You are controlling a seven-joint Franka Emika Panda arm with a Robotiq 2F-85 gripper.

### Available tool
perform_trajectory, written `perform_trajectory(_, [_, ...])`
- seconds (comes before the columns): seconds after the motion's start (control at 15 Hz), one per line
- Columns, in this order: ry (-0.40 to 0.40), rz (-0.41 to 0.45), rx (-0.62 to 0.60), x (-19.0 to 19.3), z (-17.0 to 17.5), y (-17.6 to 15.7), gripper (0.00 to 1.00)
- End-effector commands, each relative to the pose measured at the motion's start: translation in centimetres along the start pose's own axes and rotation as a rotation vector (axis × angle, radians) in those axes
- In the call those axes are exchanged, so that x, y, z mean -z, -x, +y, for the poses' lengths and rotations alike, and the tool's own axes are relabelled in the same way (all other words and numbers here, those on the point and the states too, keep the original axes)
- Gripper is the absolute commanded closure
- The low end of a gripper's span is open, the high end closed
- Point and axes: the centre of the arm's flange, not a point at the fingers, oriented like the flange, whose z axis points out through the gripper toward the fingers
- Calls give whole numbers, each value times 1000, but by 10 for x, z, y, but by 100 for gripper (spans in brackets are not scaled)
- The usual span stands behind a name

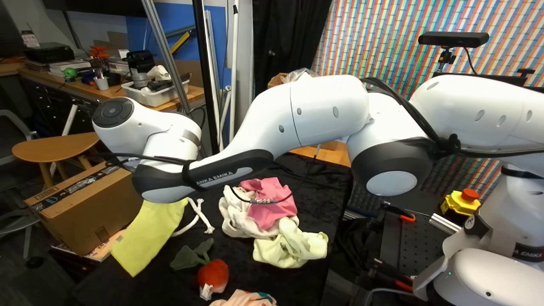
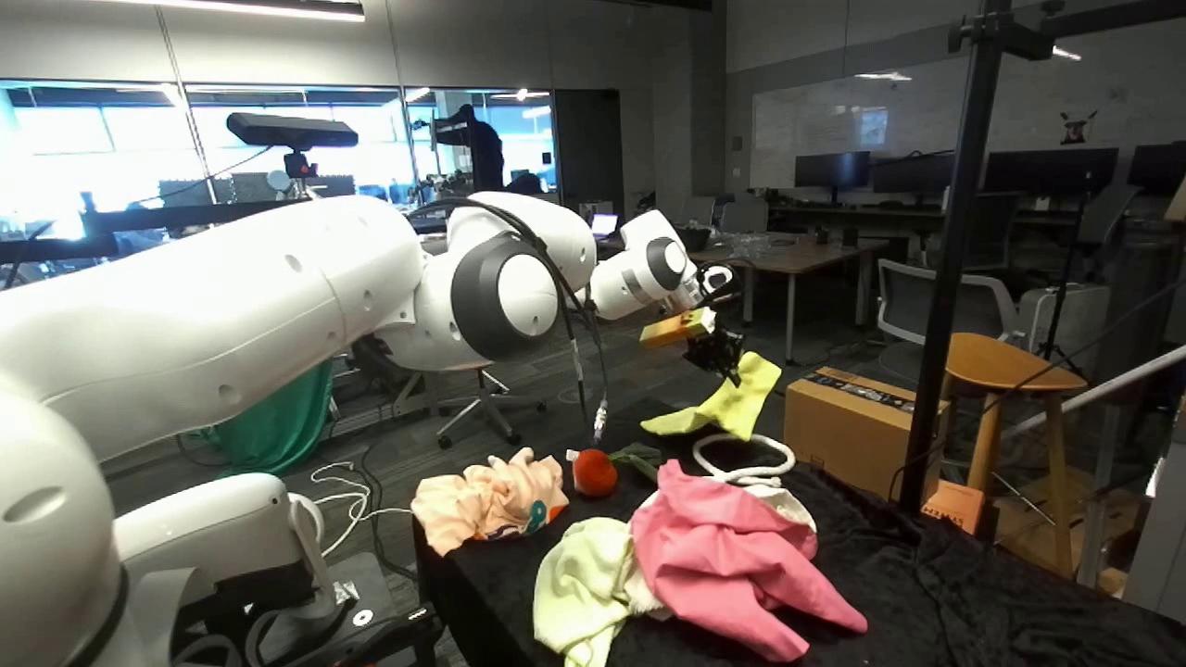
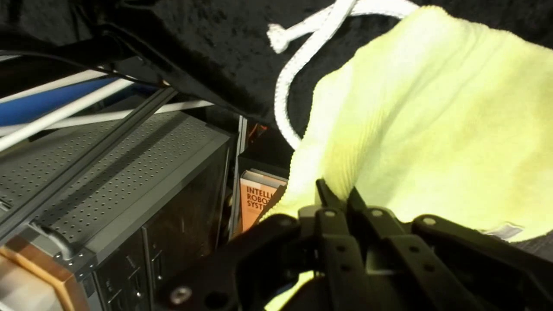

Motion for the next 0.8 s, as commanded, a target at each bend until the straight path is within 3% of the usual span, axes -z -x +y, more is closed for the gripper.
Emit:
perform_trajectory(0.0, [54, 5, -16, 37, 47, 53, 97])
perform_trajectory(0.73, [-41, -210, 172, 38, 113, 67, 97])
